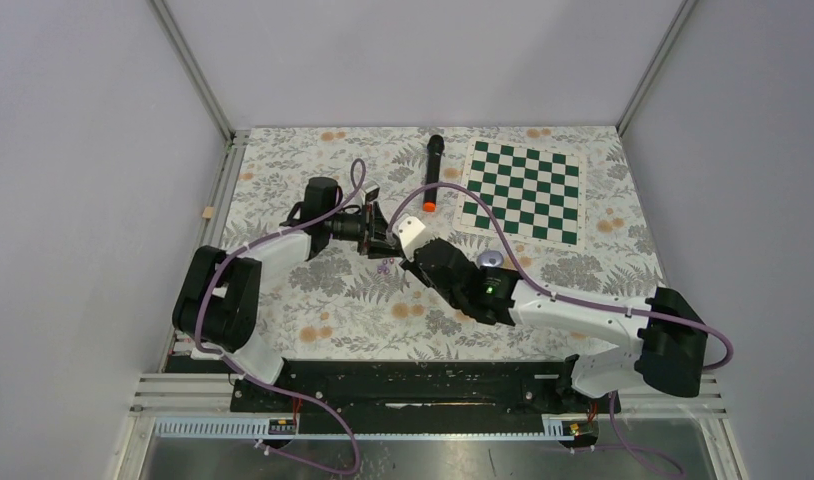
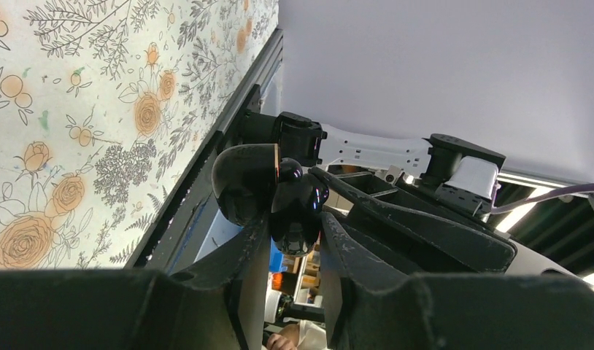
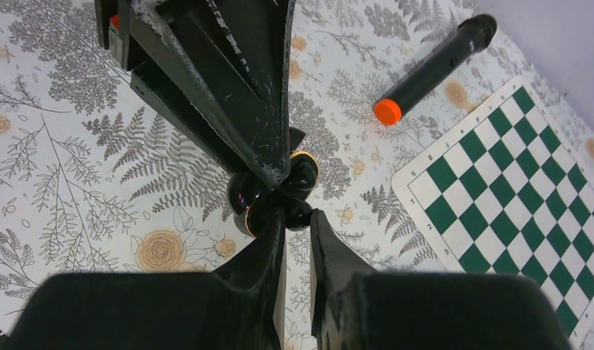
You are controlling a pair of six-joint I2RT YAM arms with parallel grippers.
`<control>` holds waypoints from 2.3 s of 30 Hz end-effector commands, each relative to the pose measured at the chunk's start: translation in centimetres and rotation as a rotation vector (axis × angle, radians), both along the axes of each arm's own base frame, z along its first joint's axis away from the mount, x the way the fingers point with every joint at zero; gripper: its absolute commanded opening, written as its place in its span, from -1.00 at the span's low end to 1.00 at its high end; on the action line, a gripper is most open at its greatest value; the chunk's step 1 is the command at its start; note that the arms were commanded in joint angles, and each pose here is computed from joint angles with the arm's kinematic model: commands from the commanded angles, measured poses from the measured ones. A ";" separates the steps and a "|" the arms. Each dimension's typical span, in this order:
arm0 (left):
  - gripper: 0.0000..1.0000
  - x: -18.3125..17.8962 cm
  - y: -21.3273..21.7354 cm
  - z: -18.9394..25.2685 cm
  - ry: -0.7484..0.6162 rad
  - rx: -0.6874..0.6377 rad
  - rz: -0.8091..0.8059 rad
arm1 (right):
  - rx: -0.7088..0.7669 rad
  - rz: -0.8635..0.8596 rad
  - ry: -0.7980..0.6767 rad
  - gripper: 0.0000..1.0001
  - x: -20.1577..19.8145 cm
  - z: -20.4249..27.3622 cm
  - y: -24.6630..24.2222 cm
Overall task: Insert the wireless bluetooth earbuds into the charging case
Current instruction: Insert the left earbud into the left side groove of the charging case.
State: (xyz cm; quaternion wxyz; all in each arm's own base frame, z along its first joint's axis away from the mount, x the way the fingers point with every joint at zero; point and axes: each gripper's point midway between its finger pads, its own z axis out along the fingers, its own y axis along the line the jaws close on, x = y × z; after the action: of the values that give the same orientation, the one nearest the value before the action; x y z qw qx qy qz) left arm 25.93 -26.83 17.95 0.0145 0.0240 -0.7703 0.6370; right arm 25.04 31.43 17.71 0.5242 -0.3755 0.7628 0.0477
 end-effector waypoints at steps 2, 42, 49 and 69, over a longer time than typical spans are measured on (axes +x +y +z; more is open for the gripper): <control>-1.00 0.6 0.4 2.6 -0.163 0.019 -0.007 | 0.014 0.067 -0.062 -1.00 -0.7 1.4 -0.1; -1.00 -4.9 0.6 8.2 -0.652 -0.111 -0.220 | 0.567 -0.213 0.147 -1.00 -1.9 4.9 -7.2; -1.00 -5.4 1.1 8.3 -0.876 0.022 -0.201 | 0.551 -0.215 0.122 -1.00 -2.0 4.5 -8.0; -1.00 -5.2 1.5 8.0 -0.973 0.130 -0.180 | 0.615 -0.081 0.156 -1.00 -3.0 6.1 -5.5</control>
State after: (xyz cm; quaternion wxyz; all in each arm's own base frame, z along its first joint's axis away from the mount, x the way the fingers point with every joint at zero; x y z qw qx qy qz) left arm 20.37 -25.11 23.78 -0.2517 -0.3145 -0.7487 0.5264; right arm 22.30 24.77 21.75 0.5432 -0.1555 0.7878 0.2452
